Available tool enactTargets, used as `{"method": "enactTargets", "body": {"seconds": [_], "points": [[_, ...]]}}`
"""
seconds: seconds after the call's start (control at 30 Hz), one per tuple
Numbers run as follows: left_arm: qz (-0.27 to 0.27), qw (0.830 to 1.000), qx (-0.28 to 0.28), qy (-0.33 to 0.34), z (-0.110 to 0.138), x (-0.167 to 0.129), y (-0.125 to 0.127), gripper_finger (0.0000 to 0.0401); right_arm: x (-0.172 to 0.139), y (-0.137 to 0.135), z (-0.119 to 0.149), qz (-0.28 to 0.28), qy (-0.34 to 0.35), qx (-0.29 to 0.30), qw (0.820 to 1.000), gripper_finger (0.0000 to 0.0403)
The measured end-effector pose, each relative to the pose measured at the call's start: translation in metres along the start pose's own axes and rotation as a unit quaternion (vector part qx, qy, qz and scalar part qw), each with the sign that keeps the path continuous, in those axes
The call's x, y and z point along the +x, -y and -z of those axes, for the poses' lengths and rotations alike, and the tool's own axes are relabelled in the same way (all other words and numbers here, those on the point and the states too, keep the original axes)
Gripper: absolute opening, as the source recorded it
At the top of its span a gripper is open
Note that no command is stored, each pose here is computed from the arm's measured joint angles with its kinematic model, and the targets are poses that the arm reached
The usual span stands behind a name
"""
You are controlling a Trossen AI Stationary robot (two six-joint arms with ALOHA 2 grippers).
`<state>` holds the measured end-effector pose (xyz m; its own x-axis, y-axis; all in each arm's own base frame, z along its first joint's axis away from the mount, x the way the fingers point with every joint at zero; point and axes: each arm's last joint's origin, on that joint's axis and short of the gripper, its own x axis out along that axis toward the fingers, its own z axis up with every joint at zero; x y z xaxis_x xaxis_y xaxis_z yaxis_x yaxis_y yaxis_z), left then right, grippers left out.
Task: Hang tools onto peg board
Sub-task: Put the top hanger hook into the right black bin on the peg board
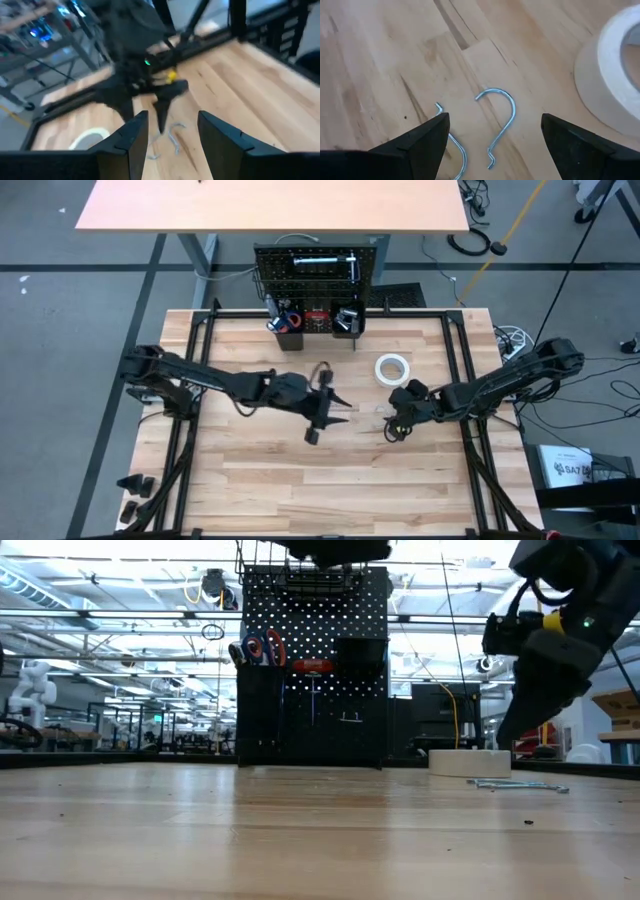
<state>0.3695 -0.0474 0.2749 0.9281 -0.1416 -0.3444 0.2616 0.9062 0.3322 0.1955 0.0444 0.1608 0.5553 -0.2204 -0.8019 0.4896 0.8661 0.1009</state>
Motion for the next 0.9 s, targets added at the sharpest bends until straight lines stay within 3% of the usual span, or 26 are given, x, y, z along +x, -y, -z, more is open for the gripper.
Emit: {"method": "enactTargets", "body": {"seconds": [0.27, 0.43, 0.7, 0.9], "points": [[-0.097, 0.994, -0.034, 0.037, 0.018, -0.037, 0.002, 0.0171, 0.021, 0.001, 0.006, 0.048, -0.030, -0.012, 0.998, 0.0306], [-0.106, 0.993, -0.030, 0.038, 0.029, -0.039, 0.006, 0.0171, 0.033, 0.006, 0.006, 0.067, -0.043, -0.004, 0.997, 0.0276], [-0.111, 0.993, -0.031, 0.037, 0.030, -0.039, 0.005, 0.0171, 0.049, 0.006, 0.009, 0.052, -0.092, 0.005, 0.994, 0.0171], [-0.113, 0.992, -0.031, 0.037, 0.030, -0.039, 0.005, 0.0171, 0.052, 0.003, 0.010, 0.030, -0.112, -0.007, 0.993, 0.0042]]}}
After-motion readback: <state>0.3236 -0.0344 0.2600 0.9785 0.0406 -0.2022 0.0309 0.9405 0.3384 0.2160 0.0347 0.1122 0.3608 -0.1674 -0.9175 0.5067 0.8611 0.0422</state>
